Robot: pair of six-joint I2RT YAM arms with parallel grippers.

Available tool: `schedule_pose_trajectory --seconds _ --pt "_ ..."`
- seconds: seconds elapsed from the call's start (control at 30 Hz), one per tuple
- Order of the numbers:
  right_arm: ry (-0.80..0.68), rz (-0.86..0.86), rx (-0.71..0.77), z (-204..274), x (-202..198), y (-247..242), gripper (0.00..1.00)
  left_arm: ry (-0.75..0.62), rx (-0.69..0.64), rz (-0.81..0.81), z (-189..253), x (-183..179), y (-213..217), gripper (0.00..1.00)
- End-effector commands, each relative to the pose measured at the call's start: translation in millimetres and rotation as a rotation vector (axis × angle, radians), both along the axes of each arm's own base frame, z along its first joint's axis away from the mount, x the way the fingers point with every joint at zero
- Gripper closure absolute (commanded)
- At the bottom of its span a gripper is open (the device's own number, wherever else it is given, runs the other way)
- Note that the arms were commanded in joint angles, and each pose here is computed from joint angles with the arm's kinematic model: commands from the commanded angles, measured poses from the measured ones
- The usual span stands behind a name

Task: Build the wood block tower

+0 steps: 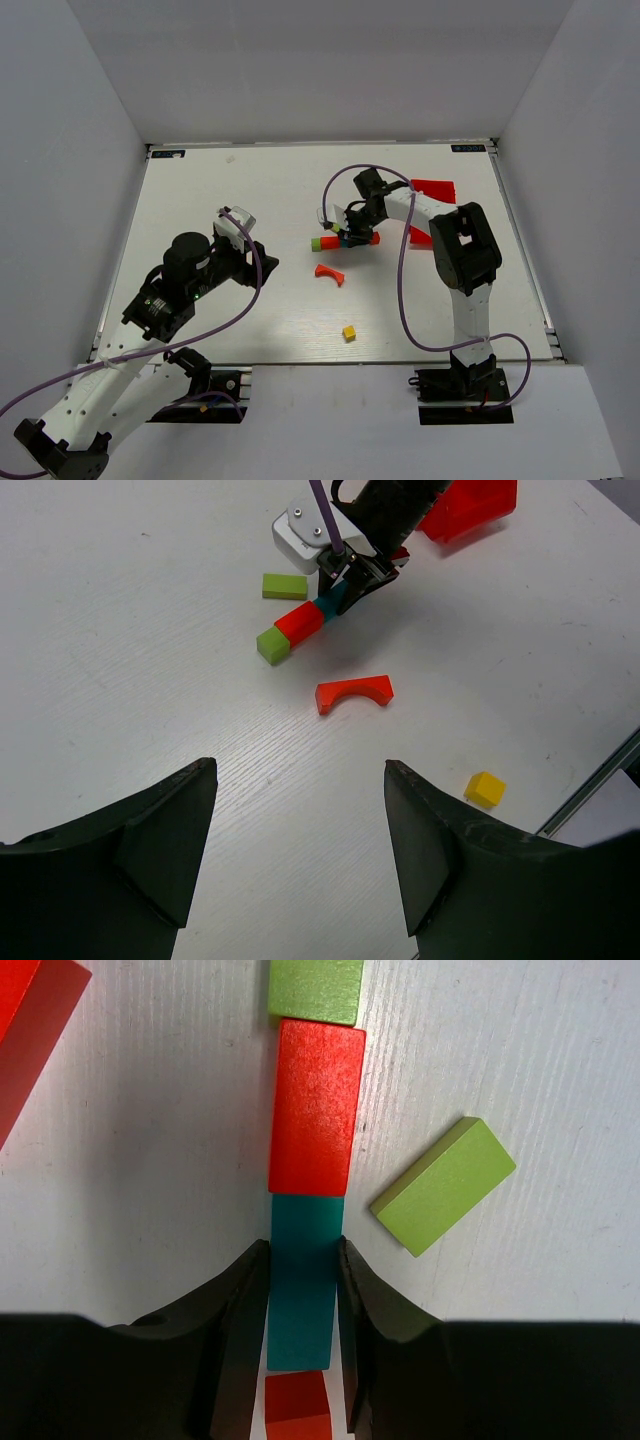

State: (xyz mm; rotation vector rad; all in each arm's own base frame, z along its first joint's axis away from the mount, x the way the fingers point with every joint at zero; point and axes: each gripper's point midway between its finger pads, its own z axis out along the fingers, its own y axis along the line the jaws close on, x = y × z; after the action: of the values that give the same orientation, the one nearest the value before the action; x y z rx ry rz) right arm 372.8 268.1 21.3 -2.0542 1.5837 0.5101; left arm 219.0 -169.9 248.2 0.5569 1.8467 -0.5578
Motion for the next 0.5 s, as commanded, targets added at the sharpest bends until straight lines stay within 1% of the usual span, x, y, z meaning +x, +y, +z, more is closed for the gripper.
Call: schedule_pose_trajectory --seconds 0.0,0.47 --pt "0.071 0.003 -0.023 -9.0 -20.1 -2.4 0.66 -0.004 0.001 -0.01 -1.1 -0.8 -0.3 0.22" --pt "0.083 -0.008 -0.035 -11.4 -26.6 2.5 0.66 -0.011 -0.004 -0.01 1.3 -1.8 0.4 0.22"
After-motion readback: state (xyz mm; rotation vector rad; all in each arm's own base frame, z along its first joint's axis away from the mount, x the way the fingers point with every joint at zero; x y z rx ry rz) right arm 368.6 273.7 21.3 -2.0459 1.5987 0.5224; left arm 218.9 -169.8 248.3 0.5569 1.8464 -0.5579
